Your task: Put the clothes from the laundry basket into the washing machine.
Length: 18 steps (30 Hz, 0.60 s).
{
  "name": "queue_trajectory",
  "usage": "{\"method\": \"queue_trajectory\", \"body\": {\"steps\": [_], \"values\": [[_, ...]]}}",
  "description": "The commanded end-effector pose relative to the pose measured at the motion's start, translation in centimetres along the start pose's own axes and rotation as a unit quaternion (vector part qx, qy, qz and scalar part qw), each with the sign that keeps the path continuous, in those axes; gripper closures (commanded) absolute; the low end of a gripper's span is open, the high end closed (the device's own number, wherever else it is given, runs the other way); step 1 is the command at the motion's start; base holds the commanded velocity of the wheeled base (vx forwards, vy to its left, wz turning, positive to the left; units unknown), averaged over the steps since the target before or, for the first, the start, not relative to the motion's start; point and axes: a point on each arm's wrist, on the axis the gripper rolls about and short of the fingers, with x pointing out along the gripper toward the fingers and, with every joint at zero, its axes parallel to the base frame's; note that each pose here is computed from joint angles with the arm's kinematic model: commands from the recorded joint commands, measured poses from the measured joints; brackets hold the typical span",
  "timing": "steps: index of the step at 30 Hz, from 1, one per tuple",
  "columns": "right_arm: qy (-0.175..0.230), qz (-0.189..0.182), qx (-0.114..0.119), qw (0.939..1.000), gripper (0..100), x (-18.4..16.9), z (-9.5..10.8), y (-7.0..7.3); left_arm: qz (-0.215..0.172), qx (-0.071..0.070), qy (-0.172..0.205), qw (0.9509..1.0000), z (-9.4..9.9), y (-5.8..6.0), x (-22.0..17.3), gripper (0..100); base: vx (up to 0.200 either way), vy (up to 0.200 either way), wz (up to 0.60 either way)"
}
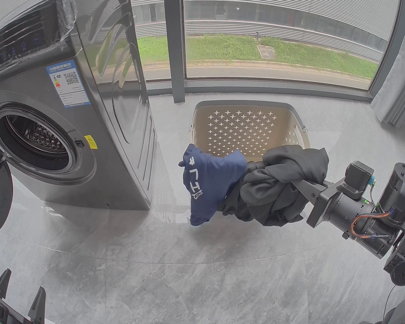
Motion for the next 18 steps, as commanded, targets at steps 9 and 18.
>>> {"method": "queue_trajectory", "body": {"steps": [9, 18], "values": [[-0.018, 0.011, 0.001, 0.9998, 100, 0.23, 0.37, 0.40, 0.000, 0.000, 0.003, 1.0000, -0.42, 0.00, 0.04, 0, 0.000, 0.200, 0.00], [-0.014, 0.008, 0.001, 0.9999, 100, 0.43, 0.17, 0.33, 0.000, 0.000, 0.004, 1.0000, -0.47, 0.00, 0.05, 0, 0.000, 0.111, 0.00]]}}
